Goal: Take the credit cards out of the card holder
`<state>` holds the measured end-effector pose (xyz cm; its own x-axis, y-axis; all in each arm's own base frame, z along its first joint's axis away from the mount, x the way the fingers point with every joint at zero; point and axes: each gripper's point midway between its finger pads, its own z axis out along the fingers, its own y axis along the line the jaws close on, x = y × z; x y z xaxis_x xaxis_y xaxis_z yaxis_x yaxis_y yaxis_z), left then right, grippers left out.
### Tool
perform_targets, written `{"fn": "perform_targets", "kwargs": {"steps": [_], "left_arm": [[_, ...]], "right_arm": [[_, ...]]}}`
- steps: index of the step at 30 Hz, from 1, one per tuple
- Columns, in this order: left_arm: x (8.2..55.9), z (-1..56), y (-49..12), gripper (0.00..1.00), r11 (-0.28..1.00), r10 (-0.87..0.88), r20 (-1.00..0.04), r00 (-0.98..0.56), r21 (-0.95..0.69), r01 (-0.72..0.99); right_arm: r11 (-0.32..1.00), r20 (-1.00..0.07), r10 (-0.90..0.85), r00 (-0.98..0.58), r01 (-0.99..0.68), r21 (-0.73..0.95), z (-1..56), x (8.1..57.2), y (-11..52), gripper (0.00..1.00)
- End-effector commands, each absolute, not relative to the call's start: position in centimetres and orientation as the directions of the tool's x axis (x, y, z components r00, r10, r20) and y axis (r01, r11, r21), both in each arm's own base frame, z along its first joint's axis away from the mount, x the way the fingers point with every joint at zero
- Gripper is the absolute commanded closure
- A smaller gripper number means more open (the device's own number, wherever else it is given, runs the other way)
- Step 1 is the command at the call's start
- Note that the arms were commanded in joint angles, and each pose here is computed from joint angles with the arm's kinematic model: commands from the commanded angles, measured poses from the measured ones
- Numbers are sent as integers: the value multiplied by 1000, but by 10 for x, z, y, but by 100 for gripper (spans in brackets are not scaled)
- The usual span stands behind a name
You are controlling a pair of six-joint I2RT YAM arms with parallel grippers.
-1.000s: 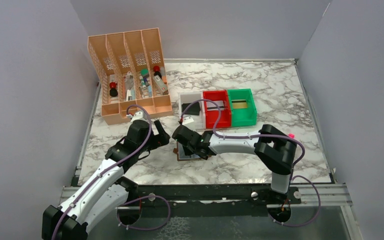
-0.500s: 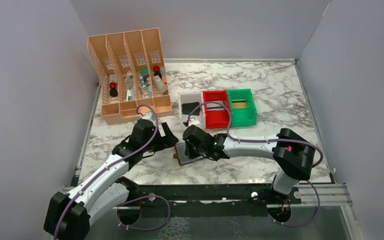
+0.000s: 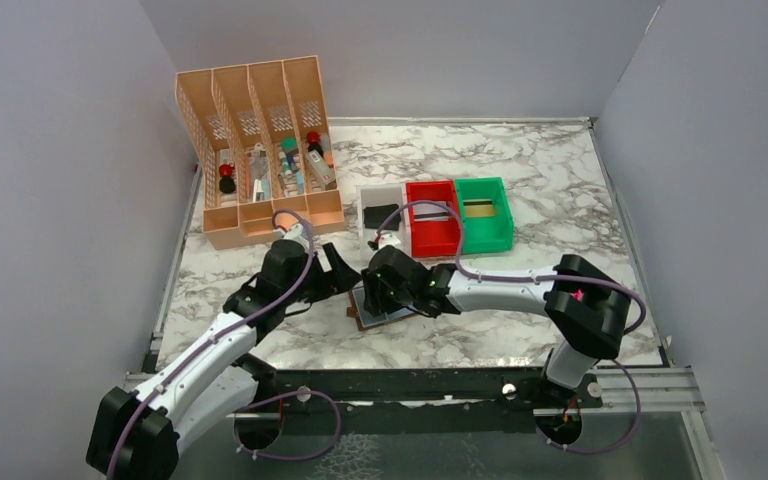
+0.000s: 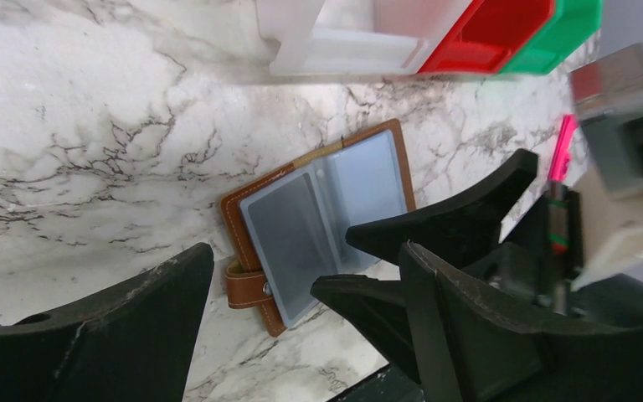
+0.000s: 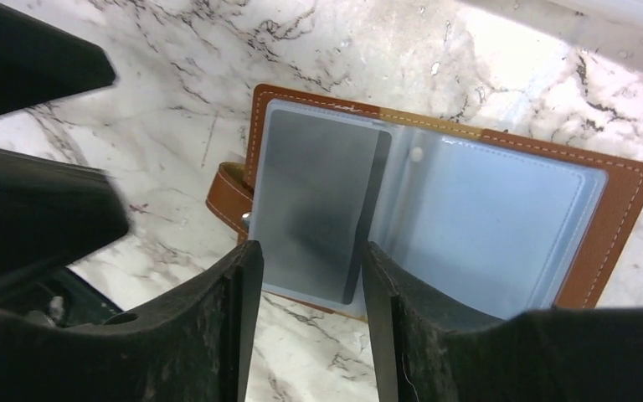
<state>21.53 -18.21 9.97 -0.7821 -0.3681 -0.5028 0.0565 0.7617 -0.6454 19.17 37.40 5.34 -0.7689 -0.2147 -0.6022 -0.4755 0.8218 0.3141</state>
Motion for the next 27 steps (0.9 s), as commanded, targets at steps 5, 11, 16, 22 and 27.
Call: {"fn": "perform_targets", "kwargs": {"steps": [5,11,16,22,27], "left_arm": [[224,114,-151,13,781,-496,-564,-660,-623,-54],[223,120,-137,12,784,-532,-586,-611,-614,-94],[224,125,-129,11,786,-548,-602,-580,-609,-110],[225,128,-127,10,787,-551,-611,-568,-607,-111],[223,129,-129,10,788,-544,-608,-578,-607,-103]], "right_arm": [[811,-603,-301,-739,-530,246,46,197,380,45],[821,-595,-342,-728,-539,189,33,199,384,45],[863,-565,-348,-748,-491,119,11,200,372,47],[875,-536,-359,-764,-476,93,-6,195,363,55],[889,-553,-336,-762,-451,82,-1,197,358,65]]}}
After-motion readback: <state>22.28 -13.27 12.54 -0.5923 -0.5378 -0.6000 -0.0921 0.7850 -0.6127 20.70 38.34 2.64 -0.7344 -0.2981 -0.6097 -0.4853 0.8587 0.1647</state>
